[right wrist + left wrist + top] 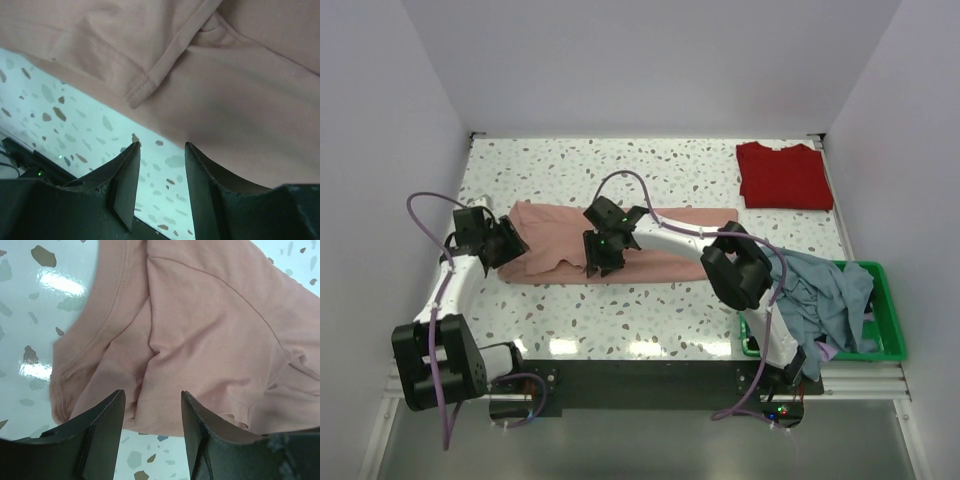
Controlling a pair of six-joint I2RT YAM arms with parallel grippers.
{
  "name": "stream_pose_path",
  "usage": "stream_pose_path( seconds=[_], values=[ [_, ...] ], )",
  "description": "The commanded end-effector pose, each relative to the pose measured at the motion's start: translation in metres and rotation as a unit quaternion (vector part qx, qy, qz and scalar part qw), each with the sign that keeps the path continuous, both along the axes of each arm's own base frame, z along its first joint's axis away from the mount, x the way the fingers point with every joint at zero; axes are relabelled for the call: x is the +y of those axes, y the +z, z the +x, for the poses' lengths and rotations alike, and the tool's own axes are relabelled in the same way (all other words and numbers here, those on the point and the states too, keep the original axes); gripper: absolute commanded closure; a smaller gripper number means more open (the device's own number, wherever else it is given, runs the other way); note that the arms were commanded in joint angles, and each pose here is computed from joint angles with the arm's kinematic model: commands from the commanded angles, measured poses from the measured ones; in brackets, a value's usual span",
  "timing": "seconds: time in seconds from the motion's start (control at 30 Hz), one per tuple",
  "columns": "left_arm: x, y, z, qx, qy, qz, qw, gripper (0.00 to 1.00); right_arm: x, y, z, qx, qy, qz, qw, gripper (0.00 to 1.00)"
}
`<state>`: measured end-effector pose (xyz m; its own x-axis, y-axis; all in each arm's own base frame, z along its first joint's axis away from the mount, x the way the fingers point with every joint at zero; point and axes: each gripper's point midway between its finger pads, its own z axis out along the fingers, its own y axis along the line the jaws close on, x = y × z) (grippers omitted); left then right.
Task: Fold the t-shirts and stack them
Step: Fold the tshirt
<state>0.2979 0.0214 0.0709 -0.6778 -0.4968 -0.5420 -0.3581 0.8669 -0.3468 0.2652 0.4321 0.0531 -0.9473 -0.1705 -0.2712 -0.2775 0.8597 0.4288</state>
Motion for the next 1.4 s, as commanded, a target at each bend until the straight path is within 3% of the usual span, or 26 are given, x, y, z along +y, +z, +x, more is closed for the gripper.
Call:
stream_pose_path(
  seconds=[0.0,0.53,1.0,1.2,1.3,1.37],
  values=[
    [-0.005,0.012,-0.001,-0.023,-0.032,0.002,0.999,0.46,0.015,0.008,0.019,-0.018,-0.033,0.019,0.999,0.55],
    [-0.003,-0.013,-0.009,0.014,-0.018,-0.002,1.000,0.49,0.028,0.014,0.036,-0.039,-0.071,0.022,0.996,0.55],
    [-0.011,-0.020,-0.010,0.024,-0.034,-0.012,0.999,0.49,0.032,-0.010,0.032,-0.018,-0.065,-0.014,0.998,0.56],
    [-0.017,-0.019,-0.010,0.026,-0.041,-0.006,0.999,0.49,0.025,-0.018,0.021,-0.005,-0.056,-0.034,0.998,0.72],
    [-0.021,-0.021,-0.011,0.030,-0.048,0.000,0.998,0.49,0.024,-0.017,0.017,0.001,-0.057,-0.032,0.998,0.91],
    [-0.025,-0.024,-0.013,0.036,-0.052,0.004,0.998,0.49,0.025,-0.013,0.018,-0.001,-0.058,-0.027,0.998,0.94]
  ],
)
